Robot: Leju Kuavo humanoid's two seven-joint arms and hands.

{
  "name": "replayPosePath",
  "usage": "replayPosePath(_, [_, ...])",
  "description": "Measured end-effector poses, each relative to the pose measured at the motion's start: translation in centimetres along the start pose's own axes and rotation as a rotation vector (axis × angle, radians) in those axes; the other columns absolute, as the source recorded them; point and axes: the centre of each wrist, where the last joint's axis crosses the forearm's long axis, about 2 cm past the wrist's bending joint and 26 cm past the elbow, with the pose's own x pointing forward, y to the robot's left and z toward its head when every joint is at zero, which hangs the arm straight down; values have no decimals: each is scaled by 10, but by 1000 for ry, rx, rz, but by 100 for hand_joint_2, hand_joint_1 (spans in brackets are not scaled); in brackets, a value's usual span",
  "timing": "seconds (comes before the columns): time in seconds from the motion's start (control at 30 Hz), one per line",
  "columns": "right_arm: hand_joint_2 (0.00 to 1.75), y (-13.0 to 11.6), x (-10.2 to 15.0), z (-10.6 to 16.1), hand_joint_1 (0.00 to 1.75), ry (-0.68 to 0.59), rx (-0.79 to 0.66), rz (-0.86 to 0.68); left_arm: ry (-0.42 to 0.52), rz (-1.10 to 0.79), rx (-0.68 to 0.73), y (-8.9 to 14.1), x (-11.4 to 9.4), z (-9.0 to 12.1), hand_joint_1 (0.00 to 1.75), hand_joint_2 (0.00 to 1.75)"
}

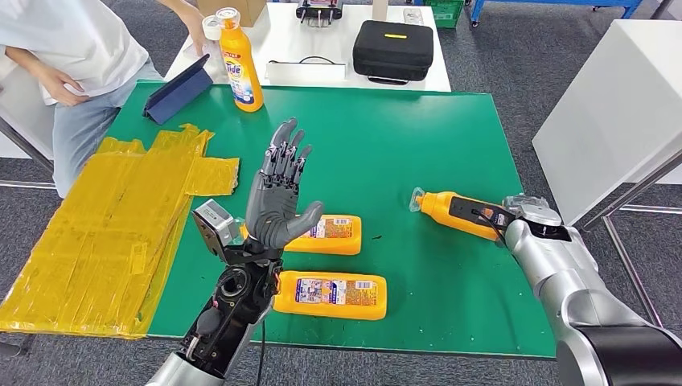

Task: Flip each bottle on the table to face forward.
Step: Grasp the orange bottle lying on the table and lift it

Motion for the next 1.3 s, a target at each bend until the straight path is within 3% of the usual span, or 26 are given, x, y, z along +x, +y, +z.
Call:
replayPosePath(0.6, [175,-1,0,0,175,-3,10,-14,-5,7,5,0,1,-2,0,175])
replayPosePath(0.77, [175,-1,2,0,175,-61,-26,-40,-8,14,6,1,1,-3,0,175])
replayPosePath(0.87, [175,-2,11,3,175,-202,-195,-93,-6,15,11,1,1,-2,0,175])
replayPosePath(1.03, [175,-6,35,15,175,-440,-602,-216,10,5,29,4,-1,10,0,175])
replayPosePath(1.13, [175,8,46,22,175,-547,-790,-315,22,-4,47,6,-2,21,0,175])
replayPosePath(1.3, [175,34,52,35,175,-613,-955,-443,33,-15,59,8,-2,32,0,175])
